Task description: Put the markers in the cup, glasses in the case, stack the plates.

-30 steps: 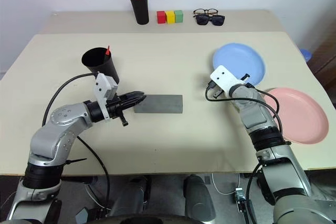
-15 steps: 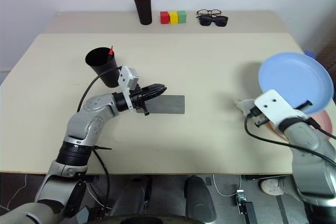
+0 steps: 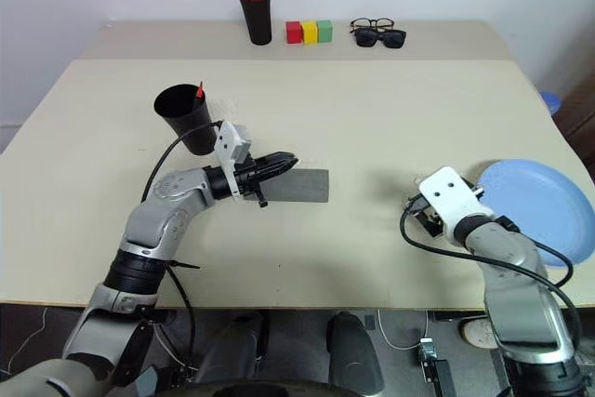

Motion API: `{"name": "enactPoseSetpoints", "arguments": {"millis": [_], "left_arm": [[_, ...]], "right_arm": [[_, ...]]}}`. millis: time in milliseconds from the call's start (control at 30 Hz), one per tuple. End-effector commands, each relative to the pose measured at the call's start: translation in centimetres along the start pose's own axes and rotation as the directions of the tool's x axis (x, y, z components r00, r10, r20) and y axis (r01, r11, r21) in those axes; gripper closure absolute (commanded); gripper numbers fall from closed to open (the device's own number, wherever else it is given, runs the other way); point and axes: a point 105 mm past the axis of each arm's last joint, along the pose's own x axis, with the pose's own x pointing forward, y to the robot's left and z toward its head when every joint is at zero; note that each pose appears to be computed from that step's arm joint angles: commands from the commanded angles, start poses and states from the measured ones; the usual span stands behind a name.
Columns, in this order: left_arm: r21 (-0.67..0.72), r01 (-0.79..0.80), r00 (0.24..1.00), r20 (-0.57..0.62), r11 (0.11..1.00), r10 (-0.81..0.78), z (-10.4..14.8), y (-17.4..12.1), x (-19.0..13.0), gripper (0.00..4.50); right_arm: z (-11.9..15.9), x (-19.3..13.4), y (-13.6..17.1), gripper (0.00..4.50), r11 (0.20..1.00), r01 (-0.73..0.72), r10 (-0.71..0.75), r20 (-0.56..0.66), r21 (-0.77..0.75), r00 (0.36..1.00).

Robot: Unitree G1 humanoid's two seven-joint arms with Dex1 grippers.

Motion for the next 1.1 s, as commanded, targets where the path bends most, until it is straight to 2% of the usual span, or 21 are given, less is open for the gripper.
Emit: {"name": "enactPoseSetpoints", "arguments": {"millis": [33,100,267,300,467,533,600,700,733,833,900,1000,1100], "left_arm": [[0.048,-0.037,0.998,0.046,0.998,0.035,1.6,0.1,-0.9,4.08],[0.048,-0.045,0.998,0.045,0.998,0.043,1.6,0.1,-1.1,4.08],[0.041,-0.044,0.998,0.046,0.998,0.042,1.5,0.1,-0.9,4.08],[0.032,-0.043,0.998,0.05,0.999,0.042,1.5,0.1,-0.8,4.08],[-0.026,-0.047,0.995,0.09,0.999,0.049,1.8,0.7,-0.6,4.08],[-0.029,-0.055,0.993,0.101,0.998,0.058,1.8,1.1,-0.3,4.08],[-0.034,-0.081,0.991,0.1,0.996,0.084,1.6,1.7,0.1,4.08],[-0.036,-0.126,0.985,0.115,0.991,0.13,1.7,2.6,0.4,4.08],[-0.036,-0.136,0.982,0.126,0.99,0.14,1.8,2.7,0.4,4.08],[-0.025,-0.184,0.971,0.154,0.983,0.185,2.3,3.2,-0.5,4.08],[-0.025,-0.22,0.96,0.169,0.975,0.221,2.6,3.4,-1.2,4.08],[-0.039,-0.292,0.939,0.181,0.956,0.294,2.7,4.1,-3.5,4.08],[-0.018,-0.428,0.891,0.158,0.904,0.425,1.9,5.4,-8.0,4.08]], "right_arm": [[-1.1,1.0,-1.5,0.81,0.996,0.079,-0.081,-0.055,-0.041,0.995],[-1.5,1.1,-2.0,1.4,0.994,0.091,-0.096,-0.072,-0.065,0.993],[-0.5,0.4,-3.0,4.04,0.988,0.132,-0.135,-0.033,-0.075,0.99],[-0.3,0.2,-3.4,4.45,0.985,0.151,-0.154,-0.026,-0.084,0.988],[1.5,-2.7,-6.2,4.45,0.939,0.318,-0.315,0.044,-0.135,0.948],[1.1,-3.8,-7.5,4.45,0.908,0.383,-0.385,0.023,-0.171,0.923],[-0.6,-5.0,-8.9,4.45,0.875,0.437,-0.456,-0.056,-0.206,0.888],[-2.0,-6.2,-9.7,3.66,0.854,0.479,-0.507,-0.124,-0.2,0.853],[-2.1,-6.2,-9.7,3.16,0.851,0.482,-0.512,-0.124,-0.207,0.85],[0.1,-4.5,-8.8,1.66,0.865,0.453,-0.468,-0.023,-0.216,0.883],[1.6,-3.1,-8.3,1.66,0.89,0.424,-0.422,0.054,-0.168,0.905],[4.0,-1.3,-6.7,1.66,0.946,0.324,-0.323,0.181,0.023,0.929],[6.2,0.0,-4.5,1.66,0.973,0.135,-0.189,0.312,0.189,0.931]]}}
